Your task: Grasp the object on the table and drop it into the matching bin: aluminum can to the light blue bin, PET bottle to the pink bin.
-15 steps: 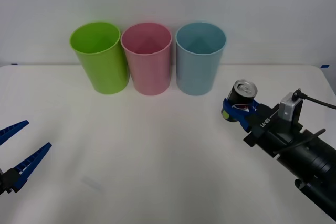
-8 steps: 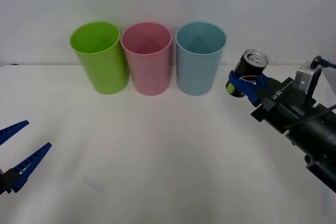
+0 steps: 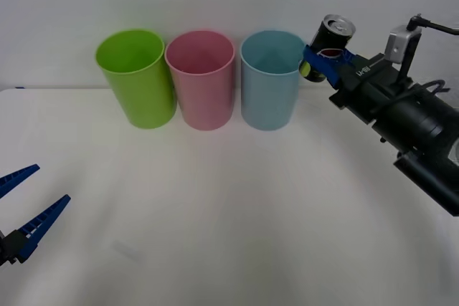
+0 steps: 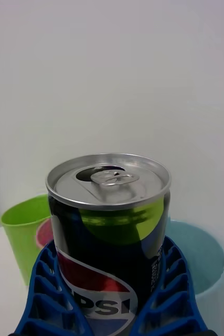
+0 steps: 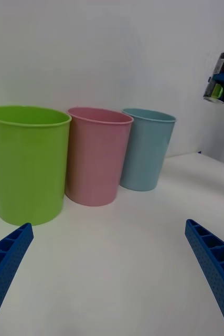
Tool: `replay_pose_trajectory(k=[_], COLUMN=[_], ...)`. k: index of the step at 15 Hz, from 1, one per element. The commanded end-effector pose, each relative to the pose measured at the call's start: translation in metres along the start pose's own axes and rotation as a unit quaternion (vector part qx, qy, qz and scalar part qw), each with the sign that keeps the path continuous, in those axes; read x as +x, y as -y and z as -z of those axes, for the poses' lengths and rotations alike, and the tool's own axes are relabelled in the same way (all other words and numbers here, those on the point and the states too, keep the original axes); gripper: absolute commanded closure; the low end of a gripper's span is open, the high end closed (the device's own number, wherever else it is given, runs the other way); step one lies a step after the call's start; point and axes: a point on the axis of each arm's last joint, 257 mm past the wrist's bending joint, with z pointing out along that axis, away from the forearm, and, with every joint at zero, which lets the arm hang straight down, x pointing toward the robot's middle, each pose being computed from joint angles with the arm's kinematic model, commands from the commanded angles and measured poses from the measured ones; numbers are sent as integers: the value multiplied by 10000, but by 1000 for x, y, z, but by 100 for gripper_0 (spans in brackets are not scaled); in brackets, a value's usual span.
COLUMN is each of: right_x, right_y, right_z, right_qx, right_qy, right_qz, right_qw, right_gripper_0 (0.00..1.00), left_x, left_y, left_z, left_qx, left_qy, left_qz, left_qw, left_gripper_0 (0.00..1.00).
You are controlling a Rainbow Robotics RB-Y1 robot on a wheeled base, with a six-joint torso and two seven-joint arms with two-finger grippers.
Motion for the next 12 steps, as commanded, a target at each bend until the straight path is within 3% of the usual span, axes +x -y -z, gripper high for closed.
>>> replay_pose_trajectory(k=[1,8,12], right_x=[4,16,22], right_y=[11,40,53], right_z=[-31,-91,-125], right_qx=[96,634,1037], right_qy=[14,2,-5], right_qz=[17,102,73], right_qw=[10000,9979,9946], right_gripper_0=[100,100,100], left_x=[0,0,0], left_y=[0,0,0], left_z=[0,0,0], left_qx=[0,0,0], left_qy=[0,0,0], left_qz=[0,0,0], left_qw=[10000,10000,10000], left_gripper_0=[0,0,0])
